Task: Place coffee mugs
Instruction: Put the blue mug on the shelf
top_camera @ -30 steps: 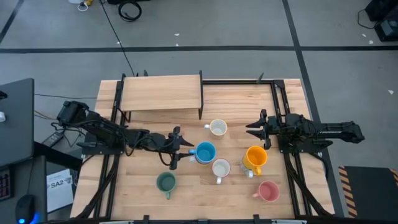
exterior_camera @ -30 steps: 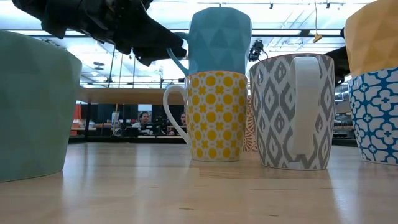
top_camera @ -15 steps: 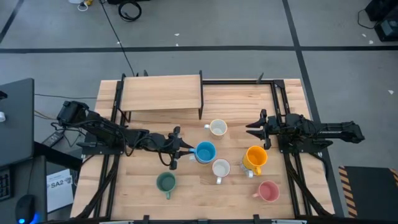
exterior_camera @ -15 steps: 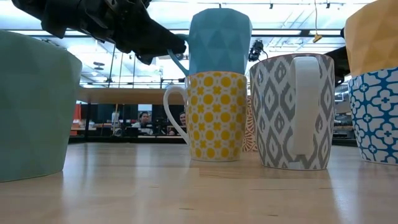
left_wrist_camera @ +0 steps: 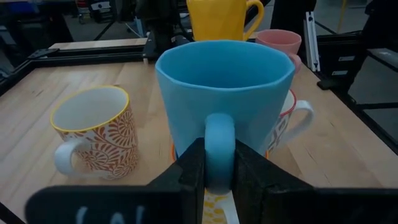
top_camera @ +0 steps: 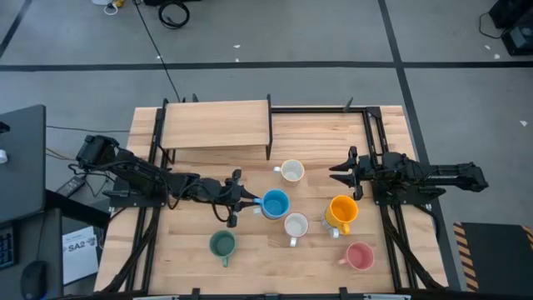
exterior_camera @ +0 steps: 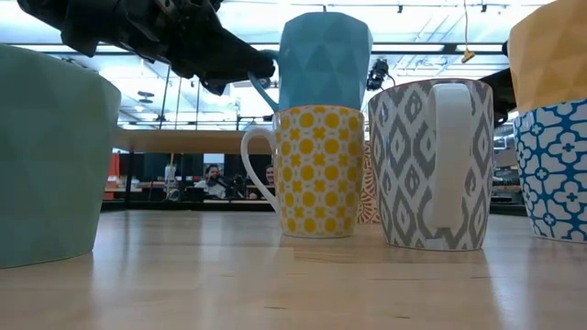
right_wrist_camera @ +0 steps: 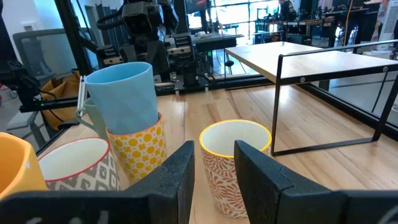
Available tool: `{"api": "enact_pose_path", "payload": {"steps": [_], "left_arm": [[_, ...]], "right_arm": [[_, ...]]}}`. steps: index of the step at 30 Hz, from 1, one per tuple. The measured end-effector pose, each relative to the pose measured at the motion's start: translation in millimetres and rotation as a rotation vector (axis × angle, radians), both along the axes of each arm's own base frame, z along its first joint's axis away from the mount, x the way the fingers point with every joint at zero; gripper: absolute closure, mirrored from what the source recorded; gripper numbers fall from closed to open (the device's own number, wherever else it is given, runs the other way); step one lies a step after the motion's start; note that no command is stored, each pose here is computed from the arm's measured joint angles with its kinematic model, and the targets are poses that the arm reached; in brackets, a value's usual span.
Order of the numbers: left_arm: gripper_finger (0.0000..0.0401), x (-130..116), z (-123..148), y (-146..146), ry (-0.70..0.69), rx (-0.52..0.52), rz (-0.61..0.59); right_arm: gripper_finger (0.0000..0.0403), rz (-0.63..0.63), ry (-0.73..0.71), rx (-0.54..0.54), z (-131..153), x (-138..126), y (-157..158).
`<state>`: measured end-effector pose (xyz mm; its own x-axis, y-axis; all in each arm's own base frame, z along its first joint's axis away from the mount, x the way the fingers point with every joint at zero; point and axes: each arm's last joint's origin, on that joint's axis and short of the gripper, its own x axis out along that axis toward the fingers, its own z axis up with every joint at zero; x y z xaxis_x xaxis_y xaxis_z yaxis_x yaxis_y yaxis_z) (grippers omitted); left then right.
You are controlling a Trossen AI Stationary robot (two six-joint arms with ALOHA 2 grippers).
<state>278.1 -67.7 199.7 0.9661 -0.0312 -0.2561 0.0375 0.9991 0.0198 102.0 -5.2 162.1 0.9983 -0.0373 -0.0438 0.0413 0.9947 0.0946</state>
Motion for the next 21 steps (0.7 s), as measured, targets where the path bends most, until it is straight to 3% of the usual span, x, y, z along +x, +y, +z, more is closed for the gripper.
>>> {"api": "enact_pose_path", "payload": {"steps": [10,21], "left_arm": [[0.0344,-1,6,0,-0.043,-0.012,0.004],[0.0345,-10,33,6,-0.167,-0.034,0.055]], "right_arm": [[0.0284,0.000,0.000,0.000,0,0,0],[0.0284,0.000,0.000,0.000,0,0,0]]}}
